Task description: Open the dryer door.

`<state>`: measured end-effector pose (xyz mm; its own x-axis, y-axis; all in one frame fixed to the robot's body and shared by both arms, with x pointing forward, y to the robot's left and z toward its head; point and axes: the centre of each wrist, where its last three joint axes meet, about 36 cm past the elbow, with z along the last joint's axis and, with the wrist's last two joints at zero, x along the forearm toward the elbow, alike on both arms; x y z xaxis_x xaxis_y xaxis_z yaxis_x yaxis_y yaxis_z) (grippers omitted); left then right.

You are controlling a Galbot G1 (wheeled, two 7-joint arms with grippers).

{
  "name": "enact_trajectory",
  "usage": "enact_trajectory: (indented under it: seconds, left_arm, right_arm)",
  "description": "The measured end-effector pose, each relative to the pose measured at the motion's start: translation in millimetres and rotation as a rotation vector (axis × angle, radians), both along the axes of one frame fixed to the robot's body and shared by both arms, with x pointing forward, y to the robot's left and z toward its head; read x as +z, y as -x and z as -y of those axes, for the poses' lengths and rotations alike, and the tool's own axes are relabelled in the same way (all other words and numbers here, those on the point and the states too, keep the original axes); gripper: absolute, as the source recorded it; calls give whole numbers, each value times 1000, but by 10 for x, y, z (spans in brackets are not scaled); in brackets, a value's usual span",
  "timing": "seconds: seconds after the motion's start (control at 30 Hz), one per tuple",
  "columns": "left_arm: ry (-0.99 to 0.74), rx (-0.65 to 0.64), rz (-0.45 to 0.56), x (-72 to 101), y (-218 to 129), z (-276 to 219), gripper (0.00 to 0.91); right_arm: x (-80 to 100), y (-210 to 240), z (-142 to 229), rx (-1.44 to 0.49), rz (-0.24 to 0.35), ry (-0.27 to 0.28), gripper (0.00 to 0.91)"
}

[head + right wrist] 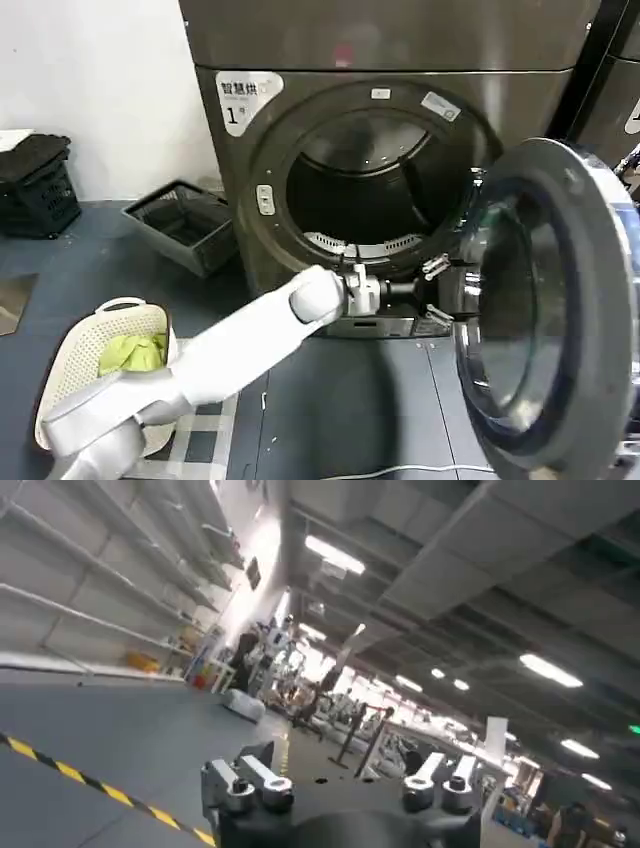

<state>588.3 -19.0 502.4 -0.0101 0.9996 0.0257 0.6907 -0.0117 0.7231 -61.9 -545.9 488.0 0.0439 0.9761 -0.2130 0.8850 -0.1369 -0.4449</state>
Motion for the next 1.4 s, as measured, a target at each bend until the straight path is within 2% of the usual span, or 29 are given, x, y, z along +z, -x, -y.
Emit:
enact_trajectory:
  seconds: [0.43, 0.8, 1.0, 1.1, 1.4]
  left_arm:
    - [-19, 32, -36, 36, -100, 498, 907]
    - [-13, 85, -78, 73, -73, 825, 907]
    - [-16, 123, -110, 51, -105, 783, 907]
    - [-8, 142, -163, 50, -60, 787, 907]
    - [57, 92, -301, 274, 330, 848, 907]
  right_arm:
    - [208, -31, -47, 11, -2, 57, 907]
    - [254, 49, -46, -30, 1, 79, 907]
    - [226, 128, -29, -69, -1, 79, 907]
    - [189, 184, -15, -89, -4, 73, 907]
    - [20, 433, 36, -160, -12, 40, 907]
